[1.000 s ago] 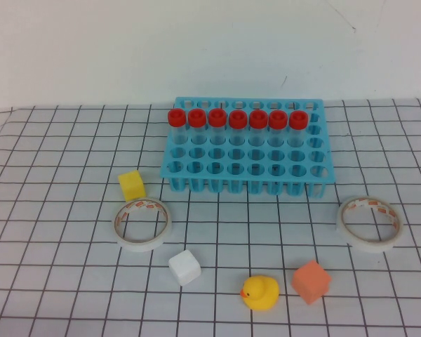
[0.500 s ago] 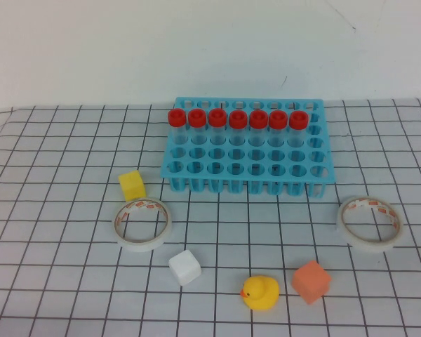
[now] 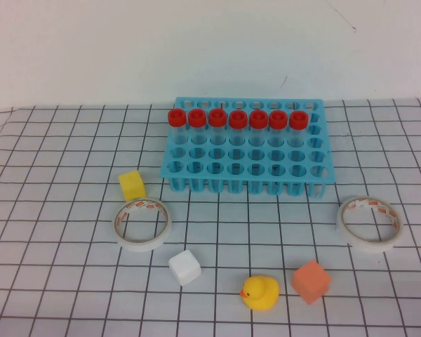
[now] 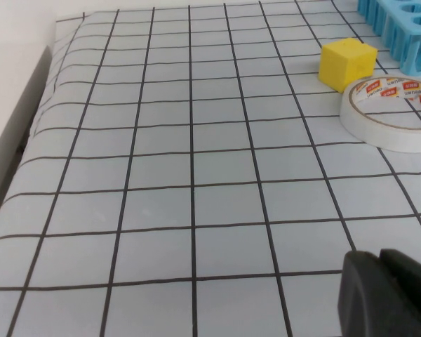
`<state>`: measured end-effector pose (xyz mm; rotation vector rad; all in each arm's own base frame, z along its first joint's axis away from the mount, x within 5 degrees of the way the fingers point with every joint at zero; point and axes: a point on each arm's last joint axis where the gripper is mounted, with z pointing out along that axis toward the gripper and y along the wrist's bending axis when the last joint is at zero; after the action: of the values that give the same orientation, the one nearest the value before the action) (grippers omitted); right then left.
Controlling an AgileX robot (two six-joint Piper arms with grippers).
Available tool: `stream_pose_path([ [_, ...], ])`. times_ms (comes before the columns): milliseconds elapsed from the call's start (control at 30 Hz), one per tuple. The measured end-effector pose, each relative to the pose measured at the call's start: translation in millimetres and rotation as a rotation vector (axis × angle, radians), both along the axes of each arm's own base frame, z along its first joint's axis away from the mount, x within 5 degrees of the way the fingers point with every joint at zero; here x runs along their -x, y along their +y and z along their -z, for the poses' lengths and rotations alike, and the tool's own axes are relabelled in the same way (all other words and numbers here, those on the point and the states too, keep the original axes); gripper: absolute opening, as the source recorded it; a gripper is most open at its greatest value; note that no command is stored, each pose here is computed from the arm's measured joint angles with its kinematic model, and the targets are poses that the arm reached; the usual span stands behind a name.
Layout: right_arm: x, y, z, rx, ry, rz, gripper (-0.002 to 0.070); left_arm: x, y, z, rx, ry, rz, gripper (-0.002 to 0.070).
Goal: Place the test tubes
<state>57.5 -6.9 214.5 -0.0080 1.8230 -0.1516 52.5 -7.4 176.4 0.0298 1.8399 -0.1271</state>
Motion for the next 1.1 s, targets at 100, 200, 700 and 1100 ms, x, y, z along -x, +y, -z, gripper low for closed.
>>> stream_pose_path([
  [100,0,0,20,-0.023,0.044,0.011,-0.0001,0,0,0,0.0,0.0,0.0,-0.0001],
  [200,0,-1,39,-0.039,0.094,0.018,-0.0001,0,0,0,0.0,0.0,0.0,-0.0001],
  [700,5,0,43,0.035,0.059,-0.008,-0.0001,0,0,0,-0.003,0.0,0.001,-0.0001],
  [1100,5,4,43,0.03,0.059,-0.046,-0.0001,0,0,0,-0.003,0.0,0.001,-0.0001],
])
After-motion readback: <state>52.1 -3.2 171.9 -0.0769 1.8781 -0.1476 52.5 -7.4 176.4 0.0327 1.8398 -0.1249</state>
